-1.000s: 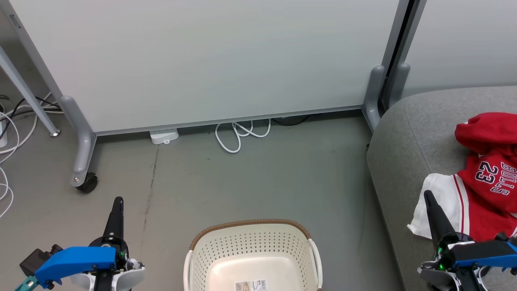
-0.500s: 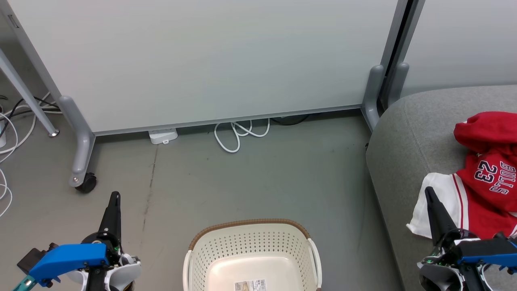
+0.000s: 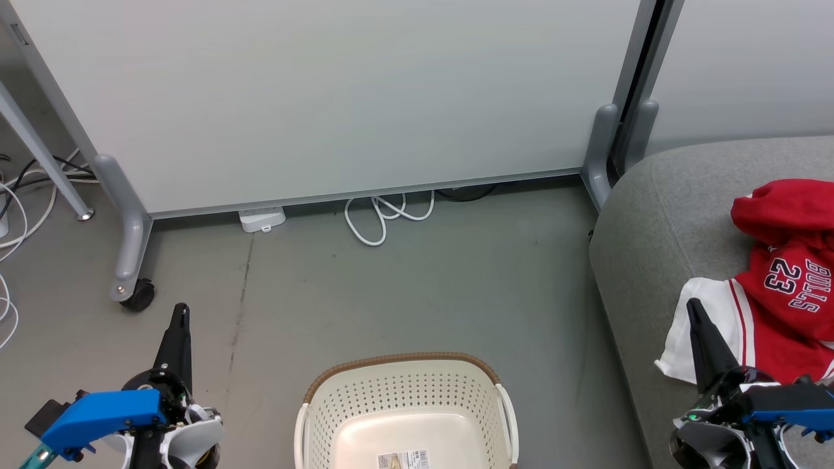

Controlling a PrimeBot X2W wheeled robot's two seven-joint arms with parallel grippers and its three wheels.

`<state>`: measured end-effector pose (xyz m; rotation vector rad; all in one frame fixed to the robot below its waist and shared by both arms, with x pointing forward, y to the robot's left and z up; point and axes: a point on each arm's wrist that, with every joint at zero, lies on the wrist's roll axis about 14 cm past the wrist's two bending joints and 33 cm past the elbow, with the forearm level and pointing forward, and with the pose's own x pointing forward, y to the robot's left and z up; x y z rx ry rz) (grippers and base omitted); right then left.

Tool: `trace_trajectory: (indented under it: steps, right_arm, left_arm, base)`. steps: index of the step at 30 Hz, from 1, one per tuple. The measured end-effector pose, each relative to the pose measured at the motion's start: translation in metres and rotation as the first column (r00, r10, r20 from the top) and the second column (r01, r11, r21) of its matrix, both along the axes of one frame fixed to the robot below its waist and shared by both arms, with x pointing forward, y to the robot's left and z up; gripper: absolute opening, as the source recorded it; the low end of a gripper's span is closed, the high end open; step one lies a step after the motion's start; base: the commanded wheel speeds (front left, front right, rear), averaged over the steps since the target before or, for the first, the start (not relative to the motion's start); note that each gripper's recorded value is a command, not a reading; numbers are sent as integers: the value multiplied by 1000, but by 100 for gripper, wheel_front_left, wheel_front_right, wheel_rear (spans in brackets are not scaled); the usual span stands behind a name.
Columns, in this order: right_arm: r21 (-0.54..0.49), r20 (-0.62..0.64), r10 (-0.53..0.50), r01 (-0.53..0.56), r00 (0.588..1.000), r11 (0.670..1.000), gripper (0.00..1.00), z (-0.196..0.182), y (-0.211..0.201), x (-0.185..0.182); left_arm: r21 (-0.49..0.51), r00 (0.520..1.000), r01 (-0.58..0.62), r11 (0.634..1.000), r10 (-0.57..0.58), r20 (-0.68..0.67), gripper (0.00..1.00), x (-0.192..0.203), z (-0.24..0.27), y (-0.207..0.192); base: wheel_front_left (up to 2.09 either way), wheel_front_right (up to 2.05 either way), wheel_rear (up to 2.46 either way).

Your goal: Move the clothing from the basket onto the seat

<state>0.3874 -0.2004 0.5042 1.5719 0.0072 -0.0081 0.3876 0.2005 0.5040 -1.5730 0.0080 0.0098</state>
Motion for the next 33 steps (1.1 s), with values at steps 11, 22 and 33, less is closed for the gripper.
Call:
trace_trajectory:
  steps: [11, 22, 33]
  right_arm:
    - [0, 1, 0, 0, 1000, 1000, 0, 0, 0, 0]
    - [0, 1, 0, 0, 1000, 1000, 0, 0, 0, 0]
    - [0, 1, 0, 0, 1000, 1000, 0, 0, 0, 0]
  left_arm:
    - [0, 1000, 0, 1000, 0, 0, 0, 0, 0, 0]
    - [0, 1000, 0, 1000, 0, 0, 0, 0, 0, 0]
    - [0, 1000, 0, 1000, 0, 0, 0, 0, 0, 0]
  base:
    - [0, 0, 0]
    - [0, 0, 0]
    - [0, 0, 0]
